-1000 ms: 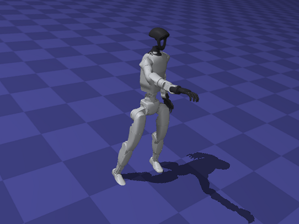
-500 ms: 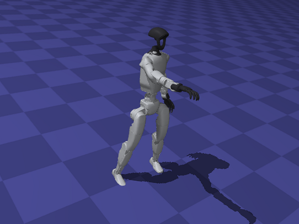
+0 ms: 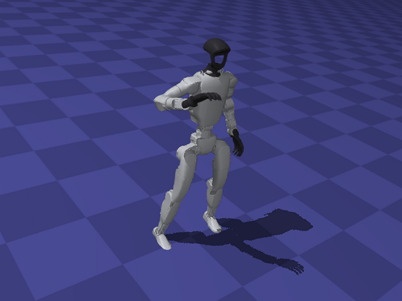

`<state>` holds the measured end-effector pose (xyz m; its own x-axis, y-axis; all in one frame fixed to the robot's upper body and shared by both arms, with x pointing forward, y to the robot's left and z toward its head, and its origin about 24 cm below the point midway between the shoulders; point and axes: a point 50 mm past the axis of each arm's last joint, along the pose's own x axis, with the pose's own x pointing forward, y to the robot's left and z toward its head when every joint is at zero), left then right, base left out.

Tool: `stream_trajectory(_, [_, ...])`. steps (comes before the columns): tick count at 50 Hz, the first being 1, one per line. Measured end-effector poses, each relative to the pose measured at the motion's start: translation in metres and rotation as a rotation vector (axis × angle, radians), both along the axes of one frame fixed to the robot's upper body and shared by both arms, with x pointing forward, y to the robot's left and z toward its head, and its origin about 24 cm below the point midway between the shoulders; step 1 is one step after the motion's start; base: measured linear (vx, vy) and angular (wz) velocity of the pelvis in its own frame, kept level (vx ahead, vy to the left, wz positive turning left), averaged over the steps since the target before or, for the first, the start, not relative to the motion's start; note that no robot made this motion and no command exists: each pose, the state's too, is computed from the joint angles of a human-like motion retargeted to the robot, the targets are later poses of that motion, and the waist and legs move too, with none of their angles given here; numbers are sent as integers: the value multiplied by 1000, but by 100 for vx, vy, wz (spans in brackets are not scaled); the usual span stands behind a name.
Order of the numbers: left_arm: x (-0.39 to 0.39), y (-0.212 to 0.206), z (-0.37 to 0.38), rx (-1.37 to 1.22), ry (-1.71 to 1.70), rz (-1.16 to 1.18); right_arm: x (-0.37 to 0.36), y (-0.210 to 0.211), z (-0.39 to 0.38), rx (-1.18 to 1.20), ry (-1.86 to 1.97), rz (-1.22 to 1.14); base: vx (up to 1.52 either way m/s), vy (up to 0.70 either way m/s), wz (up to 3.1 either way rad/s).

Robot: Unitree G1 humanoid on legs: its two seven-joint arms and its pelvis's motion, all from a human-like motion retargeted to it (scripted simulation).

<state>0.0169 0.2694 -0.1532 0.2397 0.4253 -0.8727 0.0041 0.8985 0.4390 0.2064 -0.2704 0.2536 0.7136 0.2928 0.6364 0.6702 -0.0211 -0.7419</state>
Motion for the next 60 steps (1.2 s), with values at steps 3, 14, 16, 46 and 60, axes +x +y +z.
stream_trajectory(3, [-3, -4, -1, -3, 10, -30, -10, 4, 2, -42, 9, 16, 1, -2, -62])
stream_trajectory(14, [5, -1, 1, 20, -8, -34, -17, 12, 7, -89, 18, 39, 0, -2, -49])
stream_trajectory(16, [11, 2, 2, 27, -21, -44, -16, 12, 7, -84, 18, 39, -1, 0, -9])
stream_trajectory(46, [19, 2, 3, -3, -46, -69, 64, 27, 1, 102, 181, 132, -1, 1, 19])
stream_trajectory(60, [7, 3, 0, -17, 4, -56, 155, 2, 31, -101, 335, -276, 2, 1, 30])
